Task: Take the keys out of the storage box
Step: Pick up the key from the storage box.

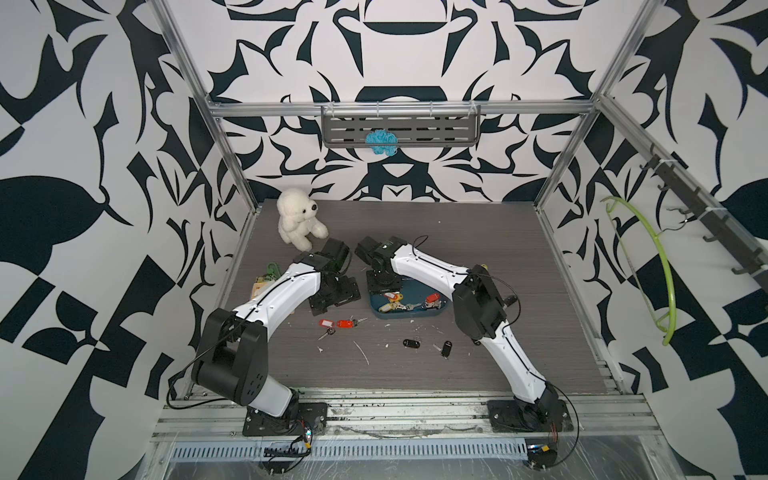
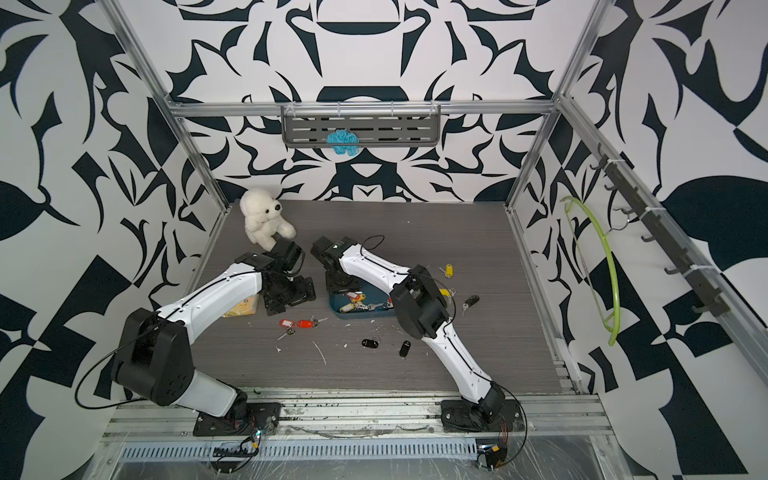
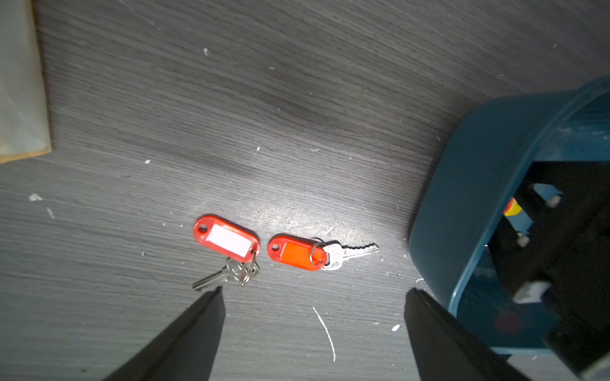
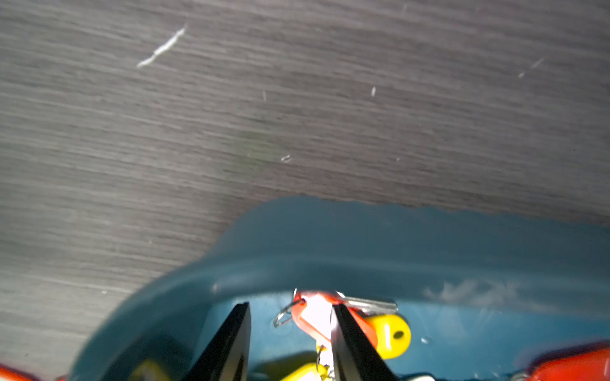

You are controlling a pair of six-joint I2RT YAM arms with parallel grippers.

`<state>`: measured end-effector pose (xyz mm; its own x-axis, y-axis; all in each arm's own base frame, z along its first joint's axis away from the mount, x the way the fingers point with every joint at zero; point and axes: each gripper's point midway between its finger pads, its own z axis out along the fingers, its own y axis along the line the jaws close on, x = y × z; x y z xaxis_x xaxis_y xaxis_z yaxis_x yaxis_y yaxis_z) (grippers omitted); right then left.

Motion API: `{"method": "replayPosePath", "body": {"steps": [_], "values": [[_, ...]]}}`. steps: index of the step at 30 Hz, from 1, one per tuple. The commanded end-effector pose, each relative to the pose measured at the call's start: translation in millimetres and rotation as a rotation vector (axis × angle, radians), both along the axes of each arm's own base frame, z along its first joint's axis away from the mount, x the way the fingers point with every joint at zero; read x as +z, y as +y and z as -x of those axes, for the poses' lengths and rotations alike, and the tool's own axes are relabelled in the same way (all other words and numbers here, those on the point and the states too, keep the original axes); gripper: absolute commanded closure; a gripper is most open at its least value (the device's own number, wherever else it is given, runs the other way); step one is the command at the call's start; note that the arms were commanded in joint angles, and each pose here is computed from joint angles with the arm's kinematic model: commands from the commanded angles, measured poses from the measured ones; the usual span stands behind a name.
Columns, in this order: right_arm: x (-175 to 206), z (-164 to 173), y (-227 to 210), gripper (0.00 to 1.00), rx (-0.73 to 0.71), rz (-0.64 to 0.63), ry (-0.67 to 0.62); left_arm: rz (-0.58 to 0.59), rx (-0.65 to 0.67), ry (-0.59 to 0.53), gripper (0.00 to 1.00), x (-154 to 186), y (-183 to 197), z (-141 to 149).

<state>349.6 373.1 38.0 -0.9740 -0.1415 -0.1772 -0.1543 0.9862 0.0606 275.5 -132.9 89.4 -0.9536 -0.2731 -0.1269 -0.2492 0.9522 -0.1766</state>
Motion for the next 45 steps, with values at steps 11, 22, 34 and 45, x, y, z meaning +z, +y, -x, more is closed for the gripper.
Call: {"method": "replayPosePath", "body": {"steps": [11,22,34,45], "values": [[1.4,-2.4,-9.2,0.69,-0.011,0.051,-0.022,0.015,-0.005,-0.003,0.07,3.1,0.8,4.9],[9.0,-5.0,-14.3,1.00,-0.017,0.063,-0.048,0.013,-0.006,-0.002,0.08,2.5,1.3,5.6],[87.4,5.3,-44.9,1.00,-0.057,0.032,-0.161,0.027,-0.006,-0.020,0.10,9.2,-0.5,3.8],[172.0,7.1,-135.7,1.00,-0.191,0.039,-0.296,0.045,-0.032,-0.052,0.11,26.6,-12.2,3.3]]}}
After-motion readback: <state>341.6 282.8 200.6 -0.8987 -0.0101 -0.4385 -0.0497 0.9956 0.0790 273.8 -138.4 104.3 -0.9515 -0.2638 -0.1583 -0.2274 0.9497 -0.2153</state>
